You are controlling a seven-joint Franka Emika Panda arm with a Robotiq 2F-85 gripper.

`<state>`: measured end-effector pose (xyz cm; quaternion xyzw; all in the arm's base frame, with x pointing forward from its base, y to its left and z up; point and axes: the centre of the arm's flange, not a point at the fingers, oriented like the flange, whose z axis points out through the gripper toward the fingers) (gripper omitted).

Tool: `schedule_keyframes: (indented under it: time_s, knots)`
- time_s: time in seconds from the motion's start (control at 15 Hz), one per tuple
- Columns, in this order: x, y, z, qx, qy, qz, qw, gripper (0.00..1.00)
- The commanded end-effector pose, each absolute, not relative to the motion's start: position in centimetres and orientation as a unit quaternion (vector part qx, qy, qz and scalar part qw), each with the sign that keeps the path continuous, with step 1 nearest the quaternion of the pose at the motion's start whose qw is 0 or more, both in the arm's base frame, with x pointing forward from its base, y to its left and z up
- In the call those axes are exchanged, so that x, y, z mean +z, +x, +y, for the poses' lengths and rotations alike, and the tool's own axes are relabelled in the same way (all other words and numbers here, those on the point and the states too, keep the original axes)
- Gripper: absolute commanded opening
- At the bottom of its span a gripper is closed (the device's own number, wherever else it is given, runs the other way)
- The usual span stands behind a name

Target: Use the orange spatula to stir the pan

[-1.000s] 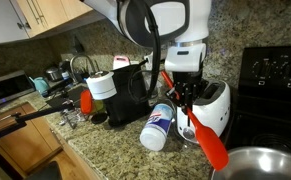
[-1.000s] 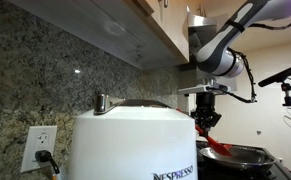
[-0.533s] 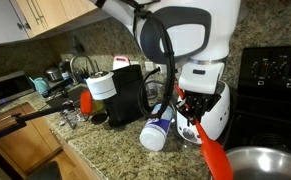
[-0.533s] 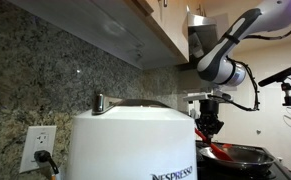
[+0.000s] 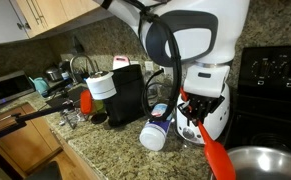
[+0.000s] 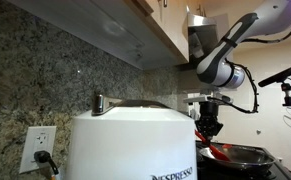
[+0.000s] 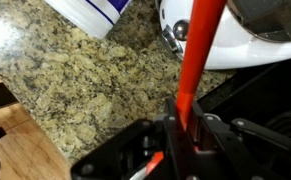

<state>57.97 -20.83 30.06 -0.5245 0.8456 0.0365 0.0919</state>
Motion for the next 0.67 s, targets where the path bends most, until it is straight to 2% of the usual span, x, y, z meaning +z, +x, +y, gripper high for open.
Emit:
schedule_keyframes:
  time_s: [0.0, 0.6]
  knots:
    - [29.7, 58.3, -21.3, 0.034, -0.519, 0.850, 0.082, 0.04]
    - [27.2, 58.2, -24.7, 0.027, -0.482, 0.875, 0.041, 0.04]
